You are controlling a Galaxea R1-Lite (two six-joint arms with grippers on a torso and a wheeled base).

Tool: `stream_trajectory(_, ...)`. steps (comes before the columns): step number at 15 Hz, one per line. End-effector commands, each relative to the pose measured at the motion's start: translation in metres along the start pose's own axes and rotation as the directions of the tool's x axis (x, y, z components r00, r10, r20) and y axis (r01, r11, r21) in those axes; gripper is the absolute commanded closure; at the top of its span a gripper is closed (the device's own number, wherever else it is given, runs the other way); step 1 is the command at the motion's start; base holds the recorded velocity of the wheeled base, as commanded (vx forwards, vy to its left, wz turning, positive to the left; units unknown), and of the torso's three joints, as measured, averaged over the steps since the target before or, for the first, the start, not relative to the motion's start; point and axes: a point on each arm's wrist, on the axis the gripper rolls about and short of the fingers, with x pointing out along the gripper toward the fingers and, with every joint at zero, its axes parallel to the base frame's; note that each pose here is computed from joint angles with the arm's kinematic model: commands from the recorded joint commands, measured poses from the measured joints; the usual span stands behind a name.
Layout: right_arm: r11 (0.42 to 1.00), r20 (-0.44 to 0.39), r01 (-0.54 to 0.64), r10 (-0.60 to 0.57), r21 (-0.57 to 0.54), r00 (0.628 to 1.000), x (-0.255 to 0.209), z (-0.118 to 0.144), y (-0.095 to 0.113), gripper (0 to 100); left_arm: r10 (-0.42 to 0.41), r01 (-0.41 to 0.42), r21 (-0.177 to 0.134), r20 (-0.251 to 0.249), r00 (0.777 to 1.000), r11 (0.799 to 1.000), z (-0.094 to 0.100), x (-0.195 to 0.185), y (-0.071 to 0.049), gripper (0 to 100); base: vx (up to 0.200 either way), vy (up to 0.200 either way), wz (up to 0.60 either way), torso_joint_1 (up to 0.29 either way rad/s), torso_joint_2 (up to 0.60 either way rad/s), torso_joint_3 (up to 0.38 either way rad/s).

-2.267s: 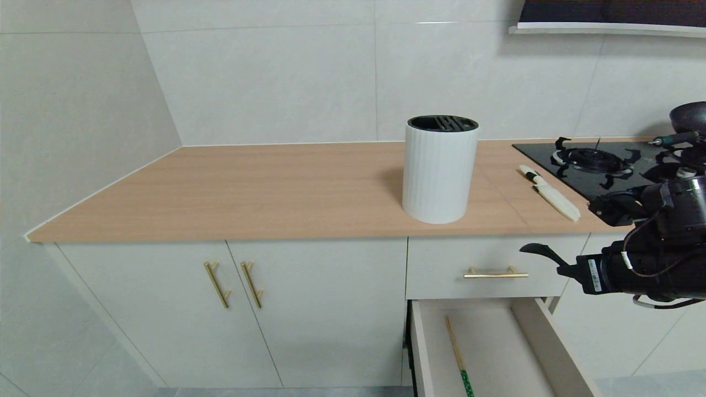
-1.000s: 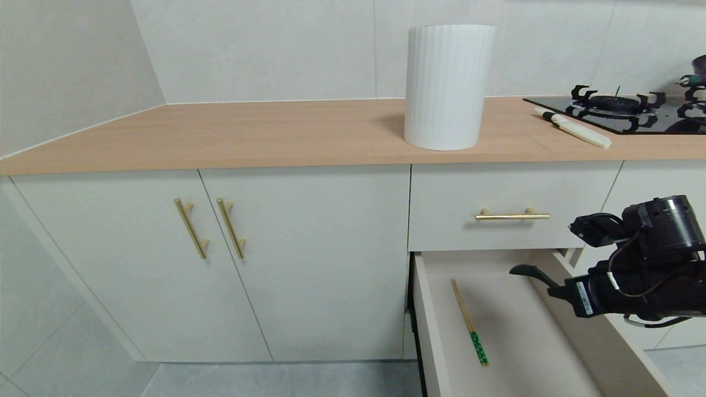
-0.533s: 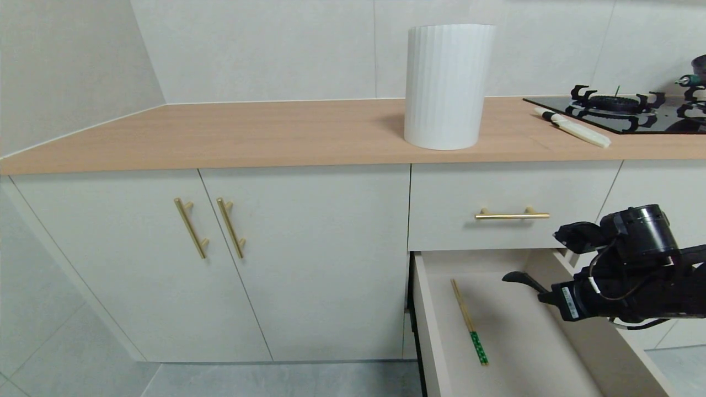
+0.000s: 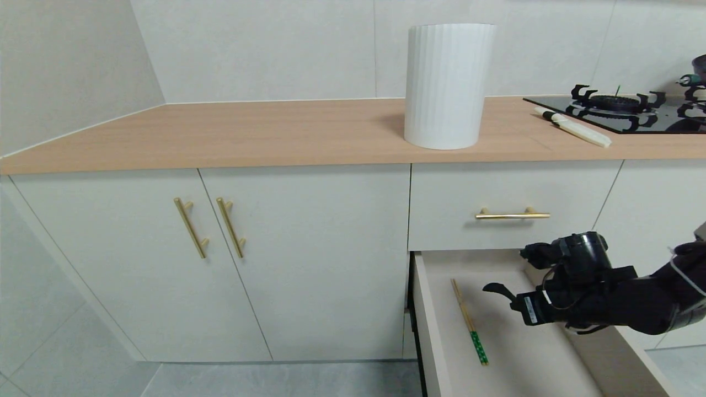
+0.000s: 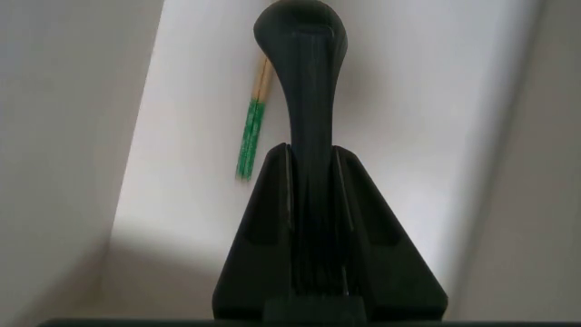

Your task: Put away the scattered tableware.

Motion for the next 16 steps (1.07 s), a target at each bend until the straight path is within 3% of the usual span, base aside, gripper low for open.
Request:
stream_trajectory(1,1.0,-0.072,0.011,-0.01,0.015,0.997,0.027,-0.017,-0.005,100,0.0,0.0,-0.001,0.0,1.0,1.0,0.0,0.0,0.0,0,0.0,0.0,0.0,0.0,0.0,0.0)
stream_trajectory(6,0.992,-0.002,0.12,-0.12,0.031,0.993,0.07,-0.032,-0.016,100,0.0,0.0,-0.001,0.0,1.0,1.0,0.0,0.0,0.0,0,0.0,0.0,0.0,0.0,0.0,0.0)
stream_trajectory(16,0.985,0.0,0.171,-0.171,0.037,0.985,0.09,-0.038,-0.022,100,0.0,0.0,-0.001,0.0,1.0,1.0,0.0,0.0,0.0,0,0.0,0.0,0.0,0.0,0.0,0.0)
